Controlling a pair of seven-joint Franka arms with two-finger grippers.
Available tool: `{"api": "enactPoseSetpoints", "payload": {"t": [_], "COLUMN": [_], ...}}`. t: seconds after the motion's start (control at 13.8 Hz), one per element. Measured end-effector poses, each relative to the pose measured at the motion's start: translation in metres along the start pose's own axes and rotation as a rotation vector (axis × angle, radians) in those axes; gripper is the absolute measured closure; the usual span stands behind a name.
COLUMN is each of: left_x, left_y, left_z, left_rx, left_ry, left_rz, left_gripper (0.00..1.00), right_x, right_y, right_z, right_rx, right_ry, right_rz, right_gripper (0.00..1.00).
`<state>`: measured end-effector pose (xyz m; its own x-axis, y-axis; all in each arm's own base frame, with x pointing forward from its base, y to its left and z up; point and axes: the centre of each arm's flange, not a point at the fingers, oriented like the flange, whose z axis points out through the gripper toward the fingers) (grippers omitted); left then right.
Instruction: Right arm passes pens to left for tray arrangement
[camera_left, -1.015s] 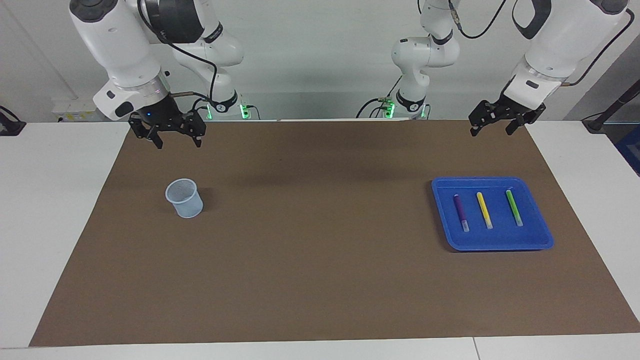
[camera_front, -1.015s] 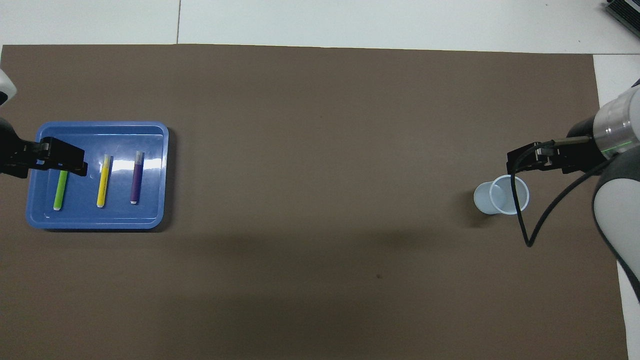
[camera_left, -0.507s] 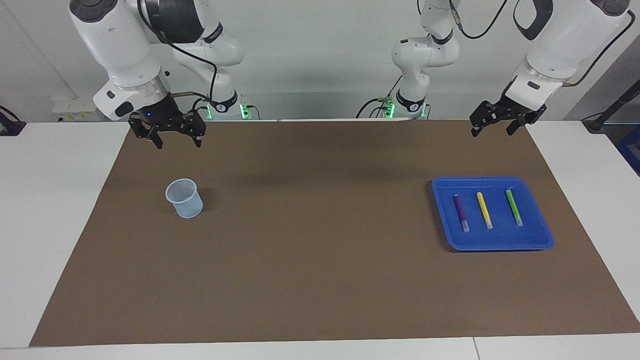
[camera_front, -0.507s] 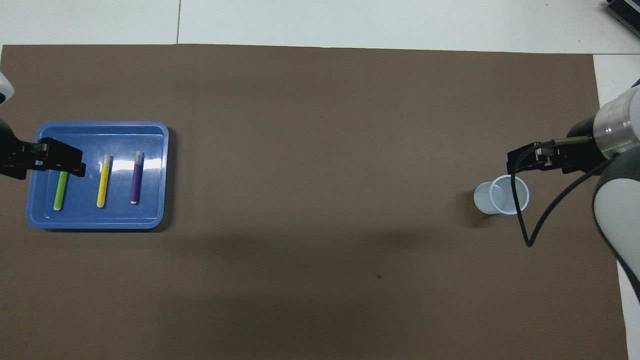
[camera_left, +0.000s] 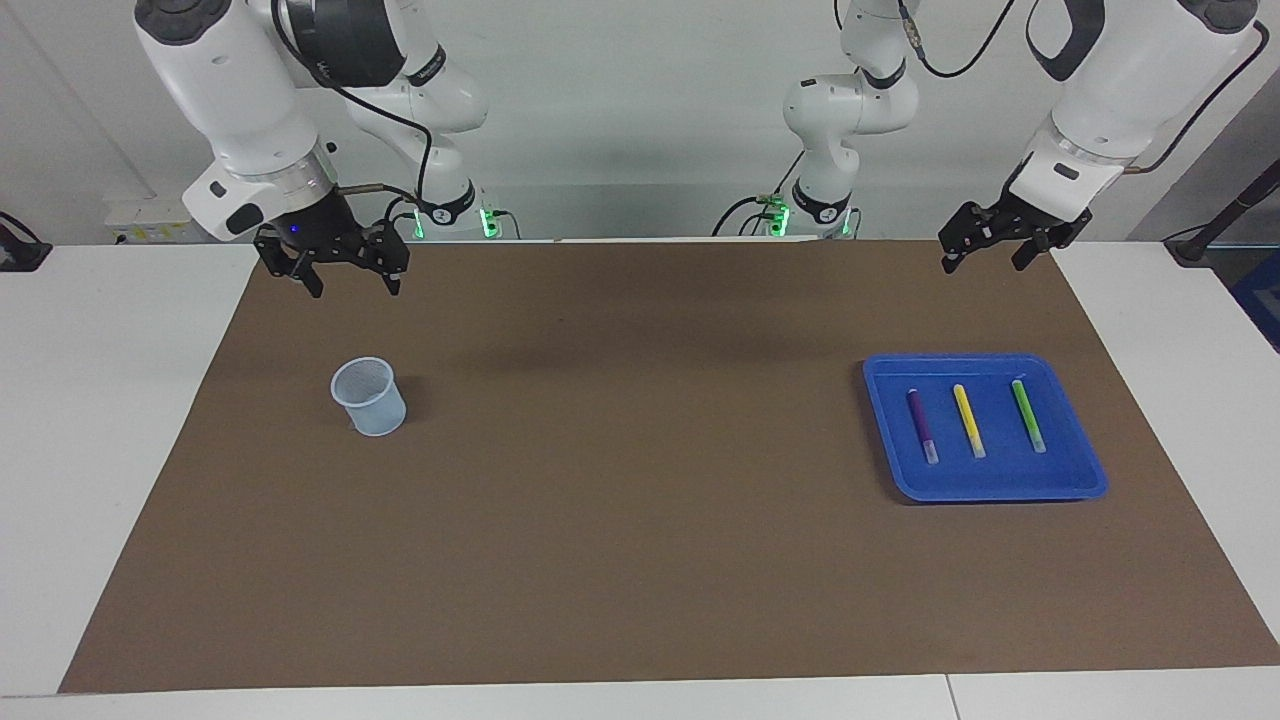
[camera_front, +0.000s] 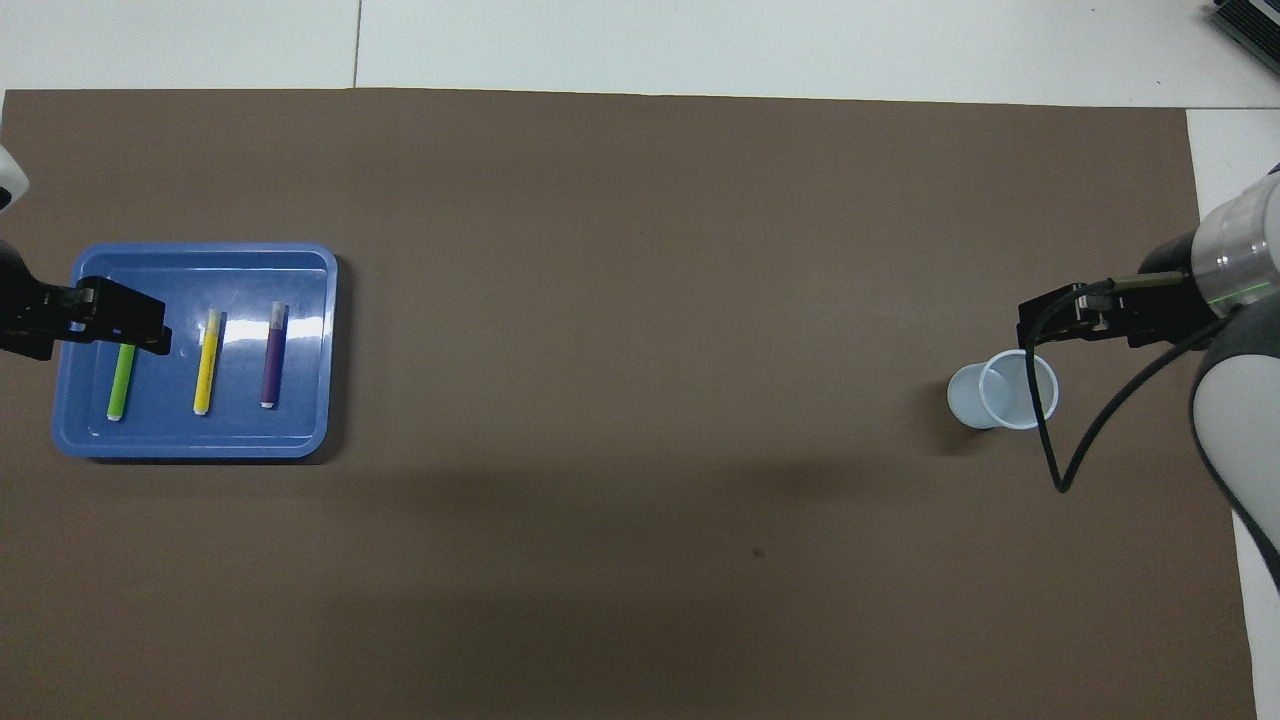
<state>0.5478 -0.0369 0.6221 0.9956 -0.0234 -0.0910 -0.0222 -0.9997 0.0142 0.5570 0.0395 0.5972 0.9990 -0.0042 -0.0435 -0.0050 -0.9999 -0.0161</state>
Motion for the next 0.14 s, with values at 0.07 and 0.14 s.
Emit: {"api": "enactPoseSetpoints", "payload": {"t": [0.07, 0.14], "left_x": [-0.0003, -0.0005], "left_y": [-0.0002, -0.0005], "left_z": [-0.0004, -0.0008], "left_rx": [0.000, 0.000], "left_ry": [0.001, 0.001], "left_rz": [0.000, -0.001], "left_gripper": [0.00, 0.00], "right_x": [0.0000, 0.0000], "right_y": [0.0000, 0.0000], "right_z": [0.0000, 0.0000], "right_rx": [0.000, 0.000], "right_ry": [0.000, 0.000], "right_rz": [0.000, 0.000], "right_gripper": [0.00, 0.00]}}
